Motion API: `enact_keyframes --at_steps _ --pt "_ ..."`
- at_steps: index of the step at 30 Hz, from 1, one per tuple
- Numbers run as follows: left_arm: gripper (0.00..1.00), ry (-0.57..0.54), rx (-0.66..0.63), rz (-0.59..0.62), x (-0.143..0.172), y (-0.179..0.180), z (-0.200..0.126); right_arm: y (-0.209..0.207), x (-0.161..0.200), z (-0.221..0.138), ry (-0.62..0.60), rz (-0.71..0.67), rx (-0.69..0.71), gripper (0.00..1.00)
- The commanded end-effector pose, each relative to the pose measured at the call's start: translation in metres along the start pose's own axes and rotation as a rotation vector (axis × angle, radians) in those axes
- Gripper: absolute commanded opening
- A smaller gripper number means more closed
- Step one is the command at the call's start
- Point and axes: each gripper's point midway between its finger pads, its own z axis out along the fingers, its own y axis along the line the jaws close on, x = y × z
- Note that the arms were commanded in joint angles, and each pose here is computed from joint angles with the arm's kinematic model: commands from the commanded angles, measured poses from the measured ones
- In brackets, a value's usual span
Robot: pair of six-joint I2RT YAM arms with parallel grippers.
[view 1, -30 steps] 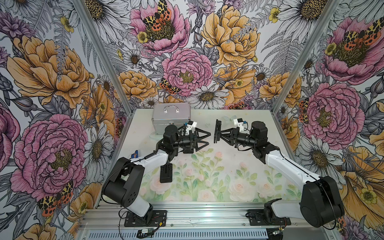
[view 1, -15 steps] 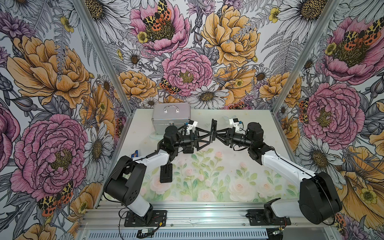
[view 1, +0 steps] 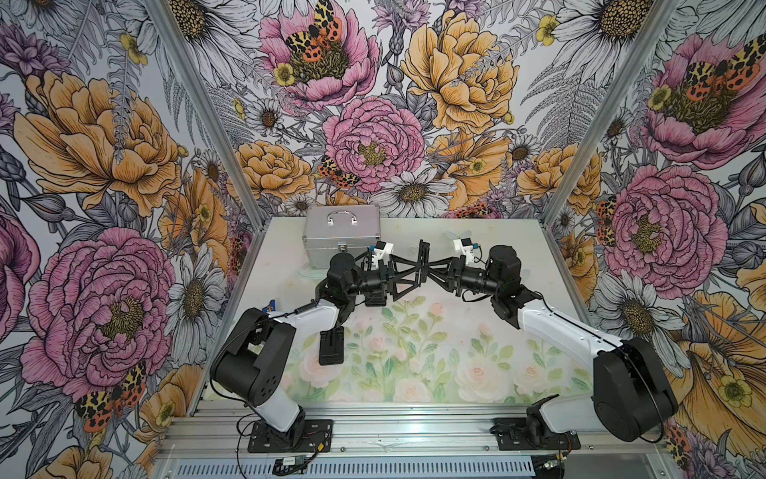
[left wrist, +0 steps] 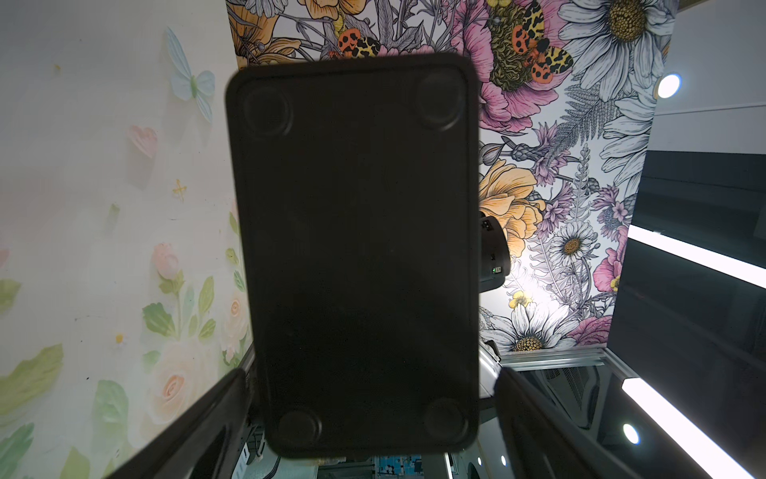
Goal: Open the phone stand
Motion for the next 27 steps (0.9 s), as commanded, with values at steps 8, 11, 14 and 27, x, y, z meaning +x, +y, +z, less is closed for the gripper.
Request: enact_keyframes --at_steps 8,11,14,27 --pt "0.84 -0.022 0.013 0.013 -0.002 0.001 0.0 0.008 0.0 0.006 0.0 -0.04 -0.032 0.0" --pt "0.77 -0.031 0.013 0.011 -0.003 0.001 -0.001 0.008 0.001 0.006 -0.001 -0.041 -0.032 0.0" --pt "0.72 -0.043 0.012 0.011 -0.004 0.002 -0.003 0.006 0.001 0.007 0.001 -0.04 -0.028 0.0" --pt "0.37 -0.104 0.007 0.003 -0.014 0.005 -0.019 0.006 0.0 0.005 -0.006 -0.042 -0.027 0.0"
